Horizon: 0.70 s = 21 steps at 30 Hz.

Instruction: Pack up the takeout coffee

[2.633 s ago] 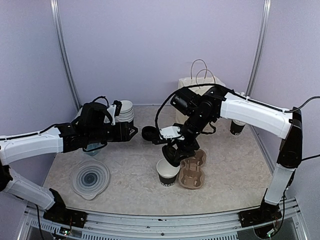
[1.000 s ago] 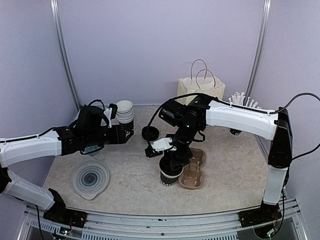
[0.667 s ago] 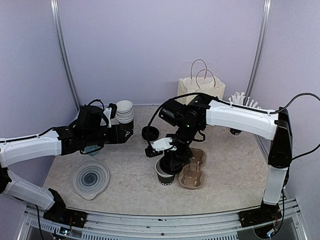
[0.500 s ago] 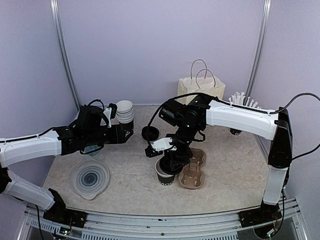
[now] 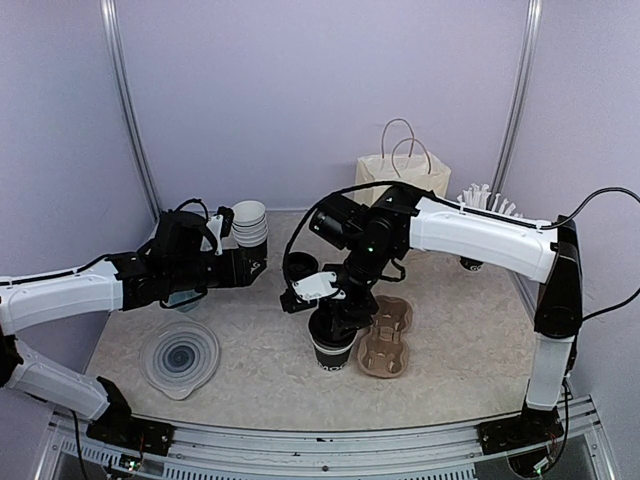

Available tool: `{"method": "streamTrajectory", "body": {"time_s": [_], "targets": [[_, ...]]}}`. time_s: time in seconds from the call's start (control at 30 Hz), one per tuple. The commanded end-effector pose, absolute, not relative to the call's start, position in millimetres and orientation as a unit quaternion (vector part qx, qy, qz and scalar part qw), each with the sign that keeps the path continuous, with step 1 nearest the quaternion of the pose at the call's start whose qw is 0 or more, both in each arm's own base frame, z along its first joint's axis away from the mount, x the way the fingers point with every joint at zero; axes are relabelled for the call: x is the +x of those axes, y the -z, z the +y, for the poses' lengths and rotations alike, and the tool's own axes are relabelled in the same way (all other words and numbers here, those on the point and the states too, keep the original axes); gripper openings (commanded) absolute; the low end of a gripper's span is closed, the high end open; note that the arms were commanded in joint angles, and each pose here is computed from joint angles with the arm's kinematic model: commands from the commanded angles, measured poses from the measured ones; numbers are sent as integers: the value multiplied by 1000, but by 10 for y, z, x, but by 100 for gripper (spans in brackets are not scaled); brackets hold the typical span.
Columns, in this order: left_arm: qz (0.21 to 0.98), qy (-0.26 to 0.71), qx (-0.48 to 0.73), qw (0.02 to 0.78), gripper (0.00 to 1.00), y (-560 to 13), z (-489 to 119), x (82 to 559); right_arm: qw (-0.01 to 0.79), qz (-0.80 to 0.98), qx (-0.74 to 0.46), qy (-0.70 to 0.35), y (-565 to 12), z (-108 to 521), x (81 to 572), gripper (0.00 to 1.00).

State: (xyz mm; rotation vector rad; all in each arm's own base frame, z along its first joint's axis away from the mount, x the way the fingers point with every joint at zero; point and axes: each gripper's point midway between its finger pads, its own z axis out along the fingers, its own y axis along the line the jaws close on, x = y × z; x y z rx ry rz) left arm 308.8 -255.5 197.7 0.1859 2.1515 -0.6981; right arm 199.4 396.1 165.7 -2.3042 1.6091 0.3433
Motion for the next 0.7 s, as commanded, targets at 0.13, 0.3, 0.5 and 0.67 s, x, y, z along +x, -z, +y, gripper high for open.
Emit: {"method": "streamTrajectory", "body": {"time_s": [0.13,0.3,0.5,0.67], "targets": [[851,284,73,435,63,-2075,-2507,3105,127,564,-808,-112,-1476,3971,1968,70],[851,284,73,436,63,-2073,-2501,3100,122,565,-809,-110,-1427,3977,1969,70],[852,285,70,433,63,-2039,-2494,3088,114,567,-808,-111,-1363,3984,1946,74],[854,290,70,426,64,-2015,-2506,3067,142,565,-805,-113,-1547,4028,1968,94]]}}
